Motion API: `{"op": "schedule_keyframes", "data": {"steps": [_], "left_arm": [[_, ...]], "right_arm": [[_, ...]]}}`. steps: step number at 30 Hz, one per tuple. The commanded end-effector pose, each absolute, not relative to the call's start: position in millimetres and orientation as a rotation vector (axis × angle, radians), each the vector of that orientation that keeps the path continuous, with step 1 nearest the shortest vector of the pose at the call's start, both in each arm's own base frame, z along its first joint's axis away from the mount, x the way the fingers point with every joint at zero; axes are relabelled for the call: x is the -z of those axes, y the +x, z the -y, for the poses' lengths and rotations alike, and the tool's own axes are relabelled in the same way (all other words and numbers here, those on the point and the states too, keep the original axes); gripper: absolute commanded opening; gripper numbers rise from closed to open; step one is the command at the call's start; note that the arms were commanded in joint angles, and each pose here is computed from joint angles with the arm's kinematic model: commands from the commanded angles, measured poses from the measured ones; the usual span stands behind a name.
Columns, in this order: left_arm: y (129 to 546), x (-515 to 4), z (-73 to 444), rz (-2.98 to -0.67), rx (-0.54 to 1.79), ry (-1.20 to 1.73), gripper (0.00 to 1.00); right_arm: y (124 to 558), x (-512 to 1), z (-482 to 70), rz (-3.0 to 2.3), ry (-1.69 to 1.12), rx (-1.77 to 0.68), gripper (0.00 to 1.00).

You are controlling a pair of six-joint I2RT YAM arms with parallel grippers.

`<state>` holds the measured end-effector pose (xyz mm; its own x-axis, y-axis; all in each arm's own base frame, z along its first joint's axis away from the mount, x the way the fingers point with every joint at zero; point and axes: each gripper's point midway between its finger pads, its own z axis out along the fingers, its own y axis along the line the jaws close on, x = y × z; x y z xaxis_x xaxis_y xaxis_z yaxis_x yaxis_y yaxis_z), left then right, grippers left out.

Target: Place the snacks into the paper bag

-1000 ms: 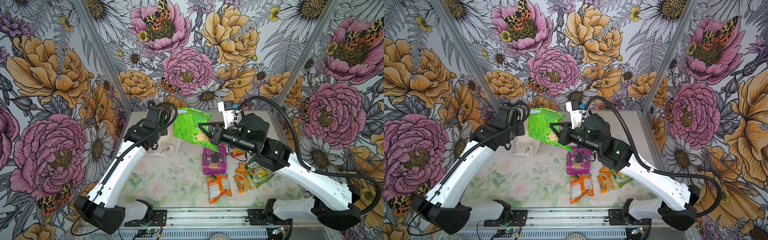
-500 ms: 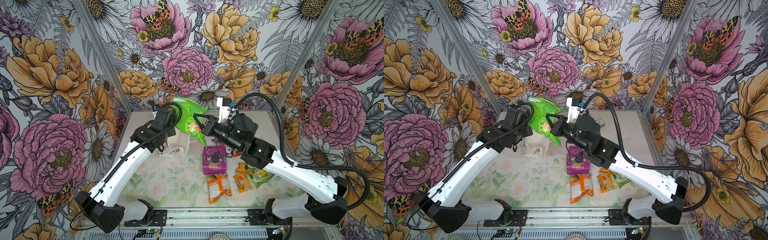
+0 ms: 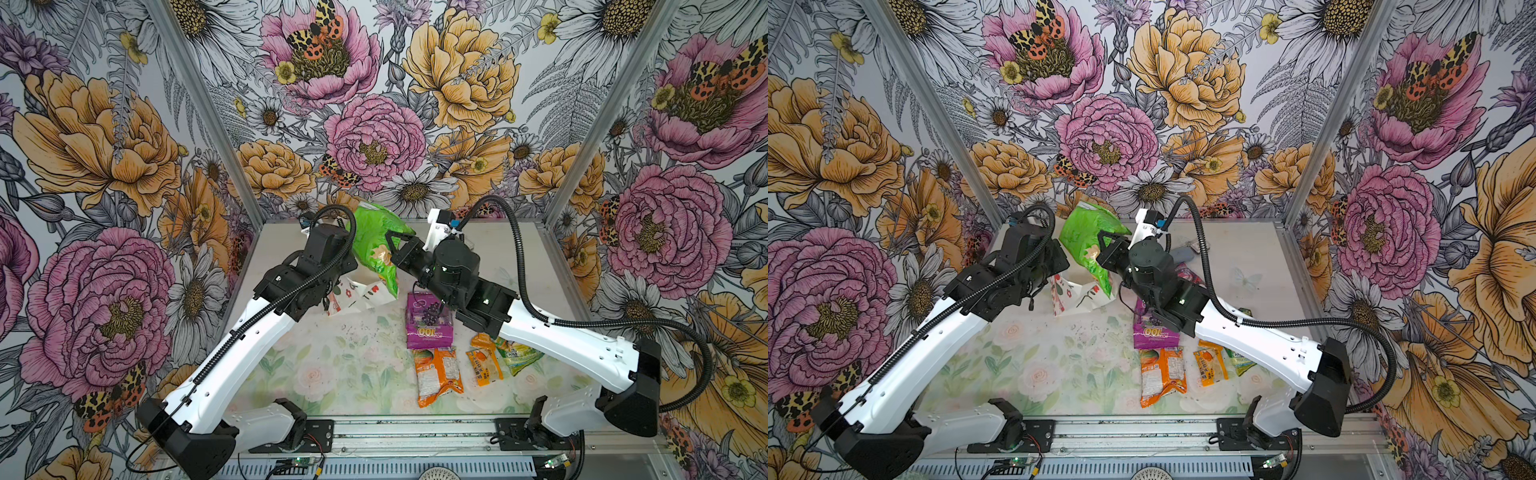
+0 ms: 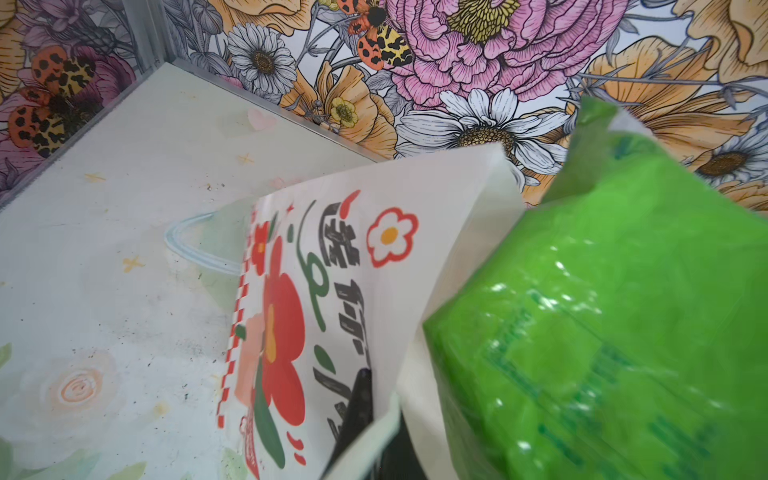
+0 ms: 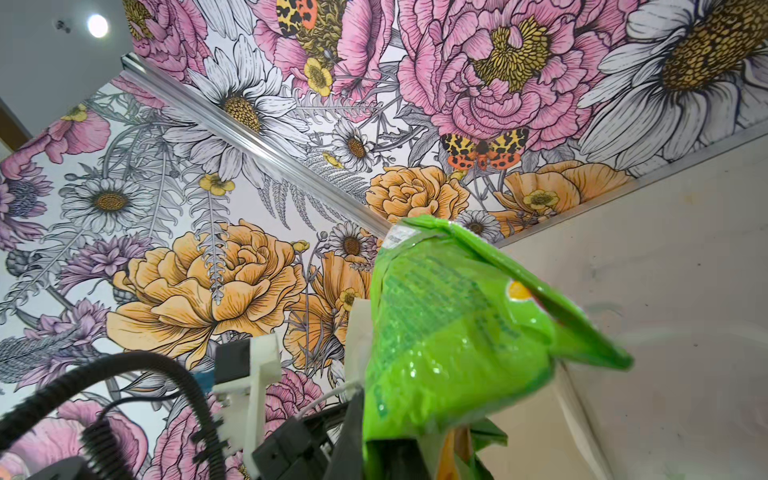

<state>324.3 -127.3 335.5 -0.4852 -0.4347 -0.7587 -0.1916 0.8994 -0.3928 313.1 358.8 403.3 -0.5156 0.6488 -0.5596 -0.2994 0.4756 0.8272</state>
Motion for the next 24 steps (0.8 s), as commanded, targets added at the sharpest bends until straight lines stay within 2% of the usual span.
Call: {"op": "schedule_keyframes", "data": {"steps": [1,8,17,24], "left_arm": [[321.3,-337.8,140.8,-2.06,0.418,-0.471,0.0],[319.8,-327.1,155.7,-2.095,0.473,-0.44,0.0],[317.0,-328.1,163.9,-2.095,0.573,-0.44,0.0],[315.3,-322.5,156.5,-2.113,0.576,-0.427,0.0]], "right_arm": [[319.8,-431.2,-349.5,-1.619,0.361,-1.223,0.0],[329.8,-434.3,-353.2,-1.523,0.255,-1.137,0.0],[331.4,-397.1,-355.1,-1.522,0.191,-1.058,0.0],[332.9,-390.2,-333.1,-1.501,0.171,-1.007,0.0]]}}
